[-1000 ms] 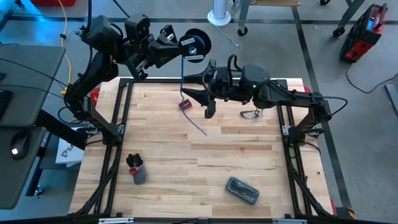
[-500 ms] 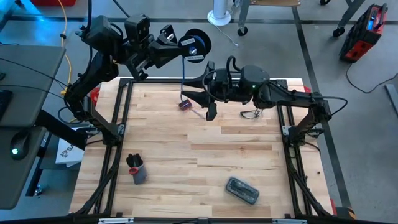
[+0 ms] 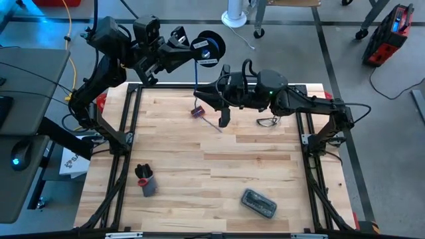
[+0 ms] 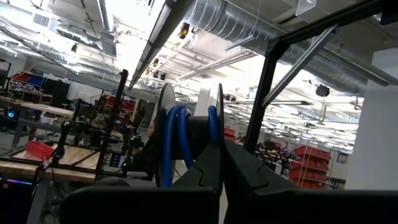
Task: Coil cords
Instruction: Coil the blue wire onto the spool
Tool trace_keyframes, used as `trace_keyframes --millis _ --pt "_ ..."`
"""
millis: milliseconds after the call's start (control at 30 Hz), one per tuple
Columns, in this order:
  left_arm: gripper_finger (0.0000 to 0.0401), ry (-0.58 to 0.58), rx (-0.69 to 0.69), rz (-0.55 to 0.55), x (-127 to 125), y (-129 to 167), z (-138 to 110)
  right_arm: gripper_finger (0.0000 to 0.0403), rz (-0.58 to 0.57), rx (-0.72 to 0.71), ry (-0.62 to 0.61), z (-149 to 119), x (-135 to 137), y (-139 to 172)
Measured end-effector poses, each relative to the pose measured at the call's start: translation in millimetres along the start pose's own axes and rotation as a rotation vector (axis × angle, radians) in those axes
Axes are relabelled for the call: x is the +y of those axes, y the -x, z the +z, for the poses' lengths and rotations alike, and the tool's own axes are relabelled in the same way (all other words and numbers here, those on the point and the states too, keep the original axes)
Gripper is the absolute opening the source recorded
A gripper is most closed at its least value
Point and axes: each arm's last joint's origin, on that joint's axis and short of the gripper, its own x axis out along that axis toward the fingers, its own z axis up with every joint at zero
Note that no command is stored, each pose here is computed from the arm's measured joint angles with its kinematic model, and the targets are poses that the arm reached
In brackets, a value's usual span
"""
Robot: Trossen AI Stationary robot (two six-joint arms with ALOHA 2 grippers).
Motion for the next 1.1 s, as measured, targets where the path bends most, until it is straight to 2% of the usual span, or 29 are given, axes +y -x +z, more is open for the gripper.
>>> trace_keyframes --millis 267,367,533,867,1100 --pt "0.0 0.0 0.0 0.0 0.0 0.0 0.0 0.0095 0.006 0.002 0.034 -0.3 2.3 0.0" --pt "0.0 -0.001 -0.001 0.0 0.0 0.0 0.0 0.0077 0.007 0.008 0.051 -0.9 2.3 0.0" --pt "0.0 -0.002 -0.006 0.009 0.6 0.2 0.4 0.0009 0.006 0.015 0.042 -1.5 2.3 0.0" --pt "0.0 -0.034 -0.014 0.028 3.6 4.7 4.9 0.0001 0.019 0.054 0.025 11.5 7.2 16.0" --pt "0.0 0.008 0.034 0.12 7.7 24.9 14.8 0.0 0.027 0.094 0.024 32.4 7.6 42.9"
